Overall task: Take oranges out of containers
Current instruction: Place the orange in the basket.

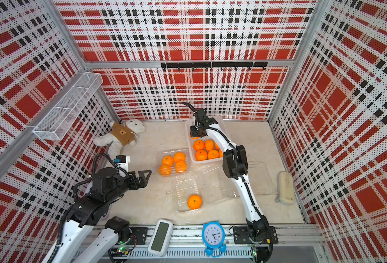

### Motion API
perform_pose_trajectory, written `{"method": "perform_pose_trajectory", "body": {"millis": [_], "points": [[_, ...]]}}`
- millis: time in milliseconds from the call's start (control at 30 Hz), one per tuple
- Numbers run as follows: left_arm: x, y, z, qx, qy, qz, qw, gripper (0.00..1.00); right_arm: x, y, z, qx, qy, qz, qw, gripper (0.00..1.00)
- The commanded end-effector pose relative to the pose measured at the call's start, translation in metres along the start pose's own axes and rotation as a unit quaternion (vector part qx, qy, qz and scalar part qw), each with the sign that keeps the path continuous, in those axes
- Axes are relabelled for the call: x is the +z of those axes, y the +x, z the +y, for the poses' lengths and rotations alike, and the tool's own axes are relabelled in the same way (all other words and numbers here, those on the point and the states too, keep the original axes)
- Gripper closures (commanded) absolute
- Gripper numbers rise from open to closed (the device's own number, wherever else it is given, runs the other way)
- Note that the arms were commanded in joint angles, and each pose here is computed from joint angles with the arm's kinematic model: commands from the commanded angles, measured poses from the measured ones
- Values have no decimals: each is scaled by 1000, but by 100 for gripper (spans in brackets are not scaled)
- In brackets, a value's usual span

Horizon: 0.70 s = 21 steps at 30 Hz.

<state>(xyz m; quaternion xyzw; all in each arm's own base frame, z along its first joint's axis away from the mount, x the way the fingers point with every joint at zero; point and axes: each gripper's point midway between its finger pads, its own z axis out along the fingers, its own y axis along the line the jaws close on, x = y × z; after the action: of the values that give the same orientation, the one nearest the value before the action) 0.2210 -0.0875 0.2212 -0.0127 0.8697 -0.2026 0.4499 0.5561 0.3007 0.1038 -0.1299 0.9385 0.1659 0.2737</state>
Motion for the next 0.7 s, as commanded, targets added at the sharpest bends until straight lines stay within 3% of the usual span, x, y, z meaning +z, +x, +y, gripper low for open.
{"method": "perform_pose_trajectory", "body": {"millis": [0, 167, 400, 667], "points": [[0, -4, 2, 2, -4, -8, 1000, 1, 2, -14, 1, -9, -11, -23, 1000, 84], [0, -4, 2, 2, -4, -7, 1000, 1, 10, -2, -6, -11, 5, -8, 1000, 79], [0, -4, -1, 2, 3, -5, 1000, 1, 15, 11, -12, -22, 19, 12, 999, 61], [-3, -6, -1, 4, 5, -13, 1000, 1, 9, 2, -3, -23, 11, -3, 1000, 43]]}}
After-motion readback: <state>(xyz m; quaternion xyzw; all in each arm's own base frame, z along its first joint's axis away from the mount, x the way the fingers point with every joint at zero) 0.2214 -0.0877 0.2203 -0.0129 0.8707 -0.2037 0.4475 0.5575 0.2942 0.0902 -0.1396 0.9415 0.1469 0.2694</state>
